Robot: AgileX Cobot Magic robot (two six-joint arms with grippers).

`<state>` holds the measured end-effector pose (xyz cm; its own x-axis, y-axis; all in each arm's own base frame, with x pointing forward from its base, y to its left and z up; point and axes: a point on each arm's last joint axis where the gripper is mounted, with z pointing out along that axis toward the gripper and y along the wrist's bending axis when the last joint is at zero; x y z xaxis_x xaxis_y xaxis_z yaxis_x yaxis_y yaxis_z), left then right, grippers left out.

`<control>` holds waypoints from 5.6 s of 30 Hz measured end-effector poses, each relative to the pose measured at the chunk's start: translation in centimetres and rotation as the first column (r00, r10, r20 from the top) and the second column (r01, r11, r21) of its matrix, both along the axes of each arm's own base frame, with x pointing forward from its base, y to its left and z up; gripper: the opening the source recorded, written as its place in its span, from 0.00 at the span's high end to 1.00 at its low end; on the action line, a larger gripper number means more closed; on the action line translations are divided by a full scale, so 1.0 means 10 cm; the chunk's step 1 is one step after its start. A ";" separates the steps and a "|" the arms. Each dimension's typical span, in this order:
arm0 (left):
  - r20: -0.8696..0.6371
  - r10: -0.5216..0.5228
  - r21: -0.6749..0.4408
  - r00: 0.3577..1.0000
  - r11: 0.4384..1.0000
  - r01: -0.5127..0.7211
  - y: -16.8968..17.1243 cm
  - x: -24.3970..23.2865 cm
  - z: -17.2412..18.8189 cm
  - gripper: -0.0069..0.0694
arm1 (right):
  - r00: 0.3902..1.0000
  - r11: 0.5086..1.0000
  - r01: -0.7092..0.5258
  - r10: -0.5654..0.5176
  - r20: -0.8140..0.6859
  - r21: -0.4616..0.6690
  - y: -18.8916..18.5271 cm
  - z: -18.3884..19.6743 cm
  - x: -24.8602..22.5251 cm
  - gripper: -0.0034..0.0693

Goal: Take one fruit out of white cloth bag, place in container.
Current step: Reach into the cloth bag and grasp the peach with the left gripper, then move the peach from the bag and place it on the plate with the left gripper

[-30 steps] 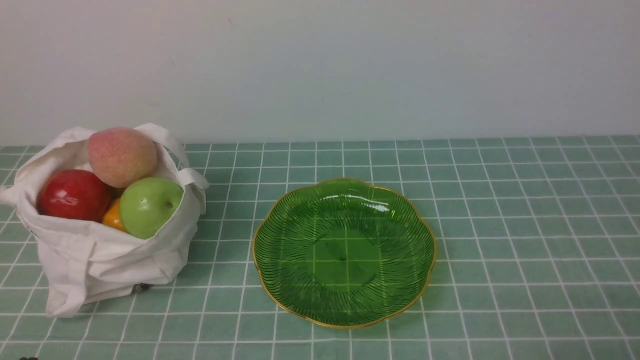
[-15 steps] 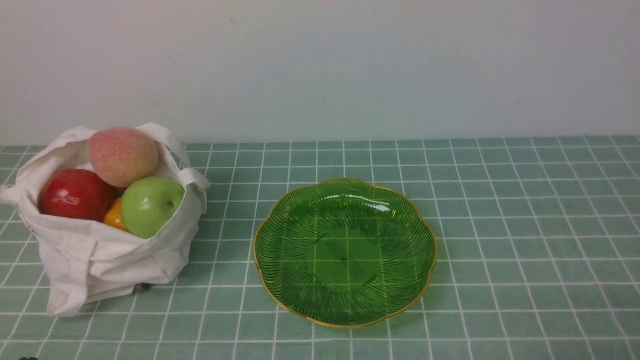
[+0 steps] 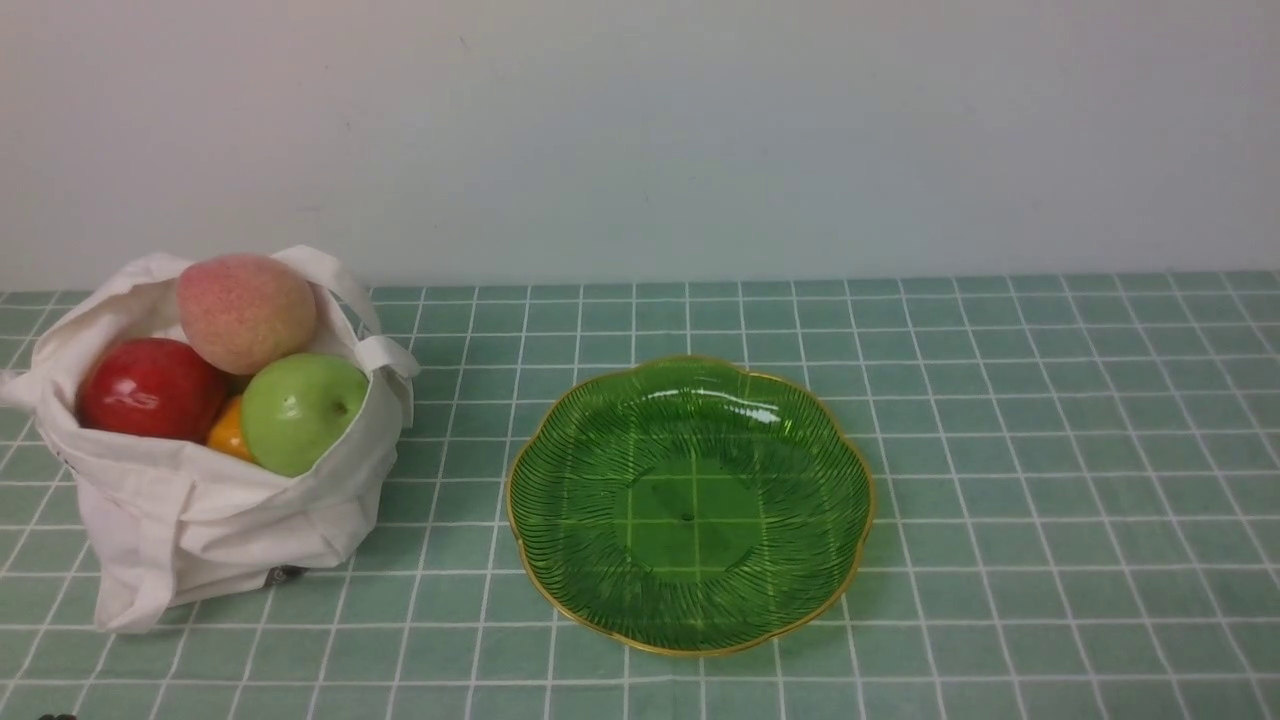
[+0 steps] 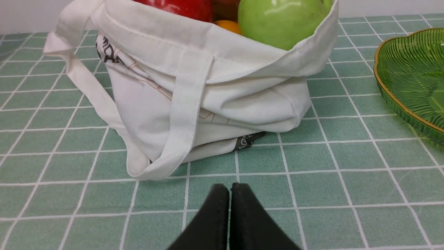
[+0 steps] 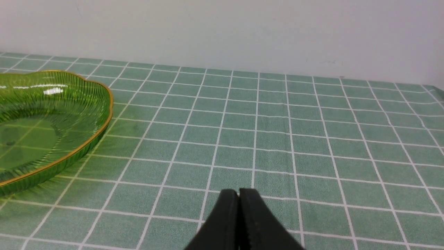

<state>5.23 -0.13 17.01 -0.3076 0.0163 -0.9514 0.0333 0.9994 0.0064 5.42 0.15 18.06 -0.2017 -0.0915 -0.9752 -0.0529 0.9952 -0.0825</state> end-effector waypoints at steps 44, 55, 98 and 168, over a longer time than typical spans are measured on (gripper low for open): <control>-0.352 -0.151 -0.048 0.924 0.988 0.144 -0.20 1.68 1.75 0.92 | 1.000 1.000 0.000 0.000 0.000 0.000 0.00 0.00 0.00 0.97; -0.388 -0.002 0.046 0.922 0.999 0.021 -0.09 2.42 1.65 0.65 | 1.000 1.000 0.000 0.000 0.000 0.000 0.00 0.00 0.00 0.97; -0.574 0.054 0.049 0.817 0.998 -0.032 -0.20 3.04 1.34 0.05 | 1.000 1.000 0.000 0.000 0.000 0.000 0.00 0.00 0.00 0.97; -0.742 -0.376 -0.120 0.554 0.888 0.443 -2.09 2.65 0.69 0.14 | 1.000 1.000 0.000 0.000 0.000 0.000 0.00 0.00 0.00 0.97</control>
